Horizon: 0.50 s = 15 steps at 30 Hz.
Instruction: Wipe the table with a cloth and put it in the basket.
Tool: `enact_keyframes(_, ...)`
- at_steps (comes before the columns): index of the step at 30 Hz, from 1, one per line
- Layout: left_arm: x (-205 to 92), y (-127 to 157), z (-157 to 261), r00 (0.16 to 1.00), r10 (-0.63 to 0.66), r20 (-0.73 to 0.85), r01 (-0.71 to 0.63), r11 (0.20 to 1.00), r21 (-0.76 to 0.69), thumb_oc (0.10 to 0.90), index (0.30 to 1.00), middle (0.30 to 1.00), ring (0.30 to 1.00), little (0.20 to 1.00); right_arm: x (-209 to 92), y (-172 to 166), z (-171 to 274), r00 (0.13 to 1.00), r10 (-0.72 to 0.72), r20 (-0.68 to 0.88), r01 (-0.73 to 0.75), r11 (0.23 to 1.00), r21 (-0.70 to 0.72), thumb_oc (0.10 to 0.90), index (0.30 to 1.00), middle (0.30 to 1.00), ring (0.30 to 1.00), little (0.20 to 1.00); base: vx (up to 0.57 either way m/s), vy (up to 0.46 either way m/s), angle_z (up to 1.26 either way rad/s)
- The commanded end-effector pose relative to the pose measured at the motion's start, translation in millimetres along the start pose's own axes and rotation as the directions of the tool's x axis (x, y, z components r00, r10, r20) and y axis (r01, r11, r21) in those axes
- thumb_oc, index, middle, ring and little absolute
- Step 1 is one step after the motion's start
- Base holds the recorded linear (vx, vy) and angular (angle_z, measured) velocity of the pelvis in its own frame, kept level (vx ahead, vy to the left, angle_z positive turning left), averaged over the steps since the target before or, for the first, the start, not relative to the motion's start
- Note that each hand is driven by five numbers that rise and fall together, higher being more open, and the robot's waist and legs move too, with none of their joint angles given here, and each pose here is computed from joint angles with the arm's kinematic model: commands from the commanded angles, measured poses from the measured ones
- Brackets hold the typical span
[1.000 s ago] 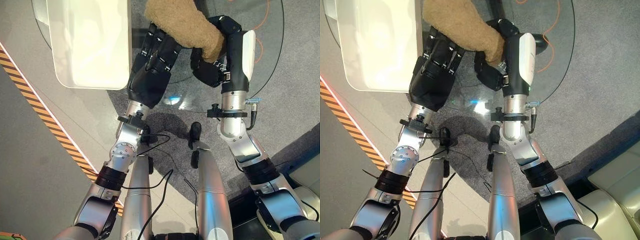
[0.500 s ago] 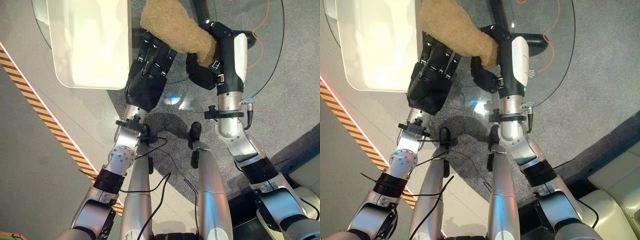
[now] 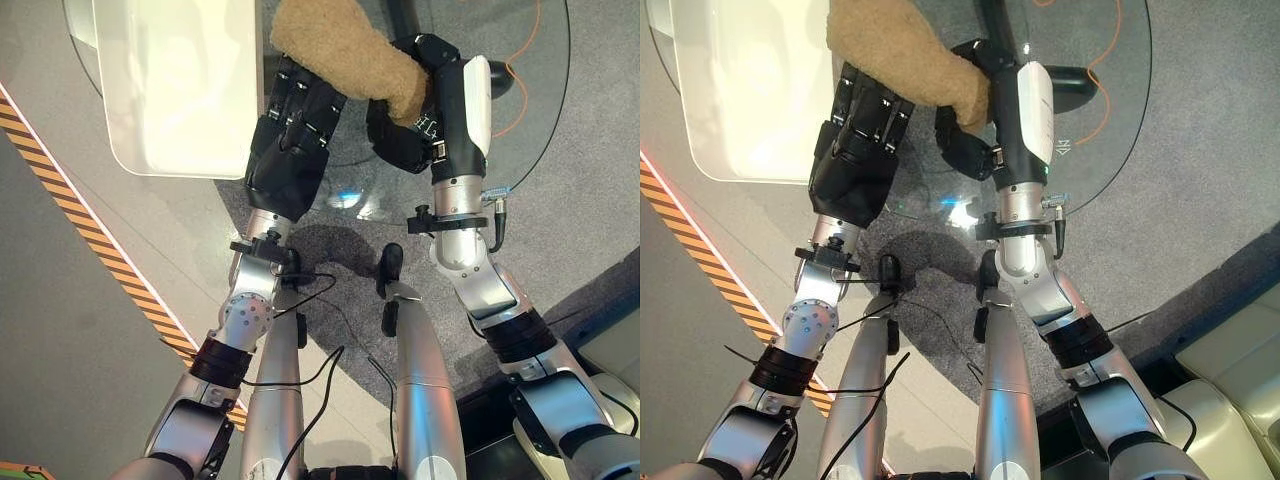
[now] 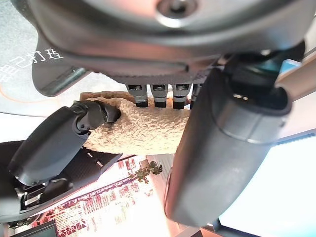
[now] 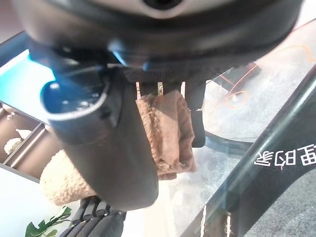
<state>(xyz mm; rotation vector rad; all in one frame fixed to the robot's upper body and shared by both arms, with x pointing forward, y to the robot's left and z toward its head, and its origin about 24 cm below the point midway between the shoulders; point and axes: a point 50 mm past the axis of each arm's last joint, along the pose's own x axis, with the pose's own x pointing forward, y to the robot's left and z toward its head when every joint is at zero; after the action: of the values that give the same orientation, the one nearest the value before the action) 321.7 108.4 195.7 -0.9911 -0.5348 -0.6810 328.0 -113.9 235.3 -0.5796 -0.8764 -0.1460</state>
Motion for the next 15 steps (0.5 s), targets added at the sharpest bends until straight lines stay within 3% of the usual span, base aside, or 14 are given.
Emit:
enact_keyframes(1, 31.6, -87.5, 30.5, 0.856, -0.48, 0.19, 0.471, 0.877, 0.095, 0.8, 0.9, 0.9, 0.9, 0.9, 5.8, 4.7, 33.4, 0.98, 0.057, 0.188, -0.059, 0.998, 0.006, 0.1, 0.3, 0.3, 0.3, 0.2, 0.0, 0.0, 0.0)
enact_keyframes(13, 32.9, -87.7, 32.1, 0.848, -0.492, 0.197, 0.482, 0.871, 0.099, 0.8, 0.9, 0.9, 0.9, 0.9, 6.6, 5.2, 30.3, 0.981, 0.069, 0.179, -0.07, 0.998, -0.001, 0.1, 0.3, 0.3, 0.3, 0.2, 0.0, 0.0, 0.0)
enact_keyframes(14, 32.9, -87.8, 32.0, 0.847, -0.493, 0.198, 0.484, 0.87, 0.097, 0.671, 0.789, 0.789, 0.789, 0.771, 6.7, 5.2, 30.3, 0.981, 0.07, 0.179, -0.071, 0.998, -0.001, 0.1, 0.3, 0.3, 0.3, 0.2, 0.0, 0.0, 0.0)
enact_keyframes(15, 32.8, -88.0, 32.0, 0.846, -0.494, 0.199, 0.485, 0.869, 0.094, 0.457, 0.606, 0.606, 0.606, 0.557, 6.9, 4.9, 30.2, 0.981, 0.07, 0.178, -0.071, 0.997, -0.002, 0.1, 0.3, 0.3, 0.3, 0.2, 0.0, 0.0, 0.0)
